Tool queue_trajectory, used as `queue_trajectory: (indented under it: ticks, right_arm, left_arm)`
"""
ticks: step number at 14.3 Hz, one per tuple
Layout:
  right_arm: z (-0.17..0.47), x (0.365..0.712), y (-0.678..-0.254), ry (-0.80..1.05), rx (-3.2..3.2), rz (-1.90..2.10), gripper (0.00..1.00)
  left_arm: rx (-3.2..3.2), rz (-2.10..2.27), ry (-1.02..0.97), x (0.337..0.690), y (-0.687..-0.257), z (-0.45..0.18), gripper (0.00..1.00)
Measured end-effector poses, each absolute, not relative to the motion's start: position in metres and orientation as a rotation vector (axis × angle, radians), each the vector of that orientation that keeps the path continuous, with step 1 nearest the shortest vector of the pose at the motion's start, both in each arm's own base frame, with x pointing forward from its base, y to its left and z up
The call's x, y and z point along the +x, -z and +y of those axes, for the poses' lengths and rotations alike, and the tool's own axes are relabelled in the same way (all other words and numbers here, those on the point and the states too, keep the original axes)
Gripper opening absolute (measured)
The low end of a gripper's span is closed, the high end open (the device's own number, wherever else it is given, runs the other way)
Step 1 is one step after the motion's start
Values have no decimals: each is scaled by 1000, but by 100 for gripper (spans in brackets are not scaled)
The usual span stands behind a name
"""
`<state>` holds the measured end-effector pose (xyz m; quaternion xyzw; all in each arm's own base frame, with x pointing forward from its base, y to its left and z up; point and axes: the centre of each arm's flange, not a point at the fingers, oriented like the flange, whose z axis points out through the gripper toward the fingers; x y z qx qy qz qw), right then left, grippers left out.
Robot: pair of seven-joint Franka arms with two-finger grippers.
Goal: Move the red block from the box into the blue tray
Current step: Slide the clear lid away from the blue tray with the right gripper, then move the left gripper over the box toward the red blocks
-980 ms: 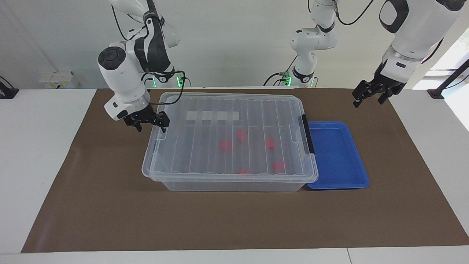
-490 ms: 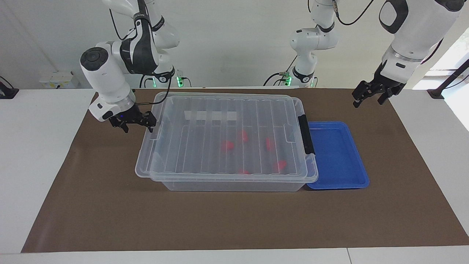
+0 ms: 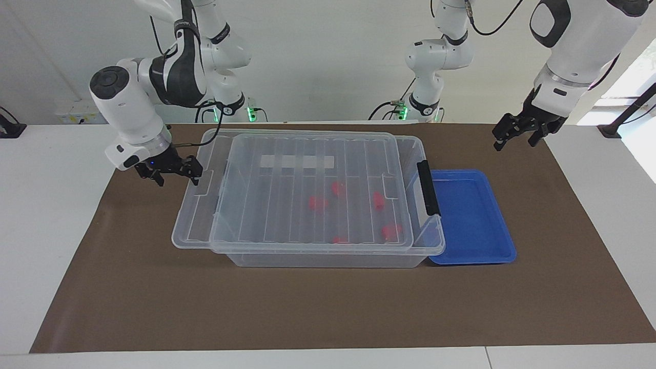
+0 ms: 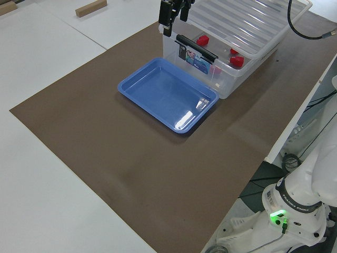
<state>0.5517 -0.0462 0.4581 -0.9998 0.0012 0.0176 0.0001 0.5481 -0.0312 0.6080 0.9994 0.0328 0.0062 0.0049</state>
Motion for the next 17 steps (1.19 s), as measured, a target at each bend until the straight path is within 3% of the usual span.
queue_trajectory:
  ticks: [17]
  right_arm:
    - [-133,538,-459,-60,-3169,-65,100]
  left_arm:
    - [3126,32,-86,549,-608,-57,100]
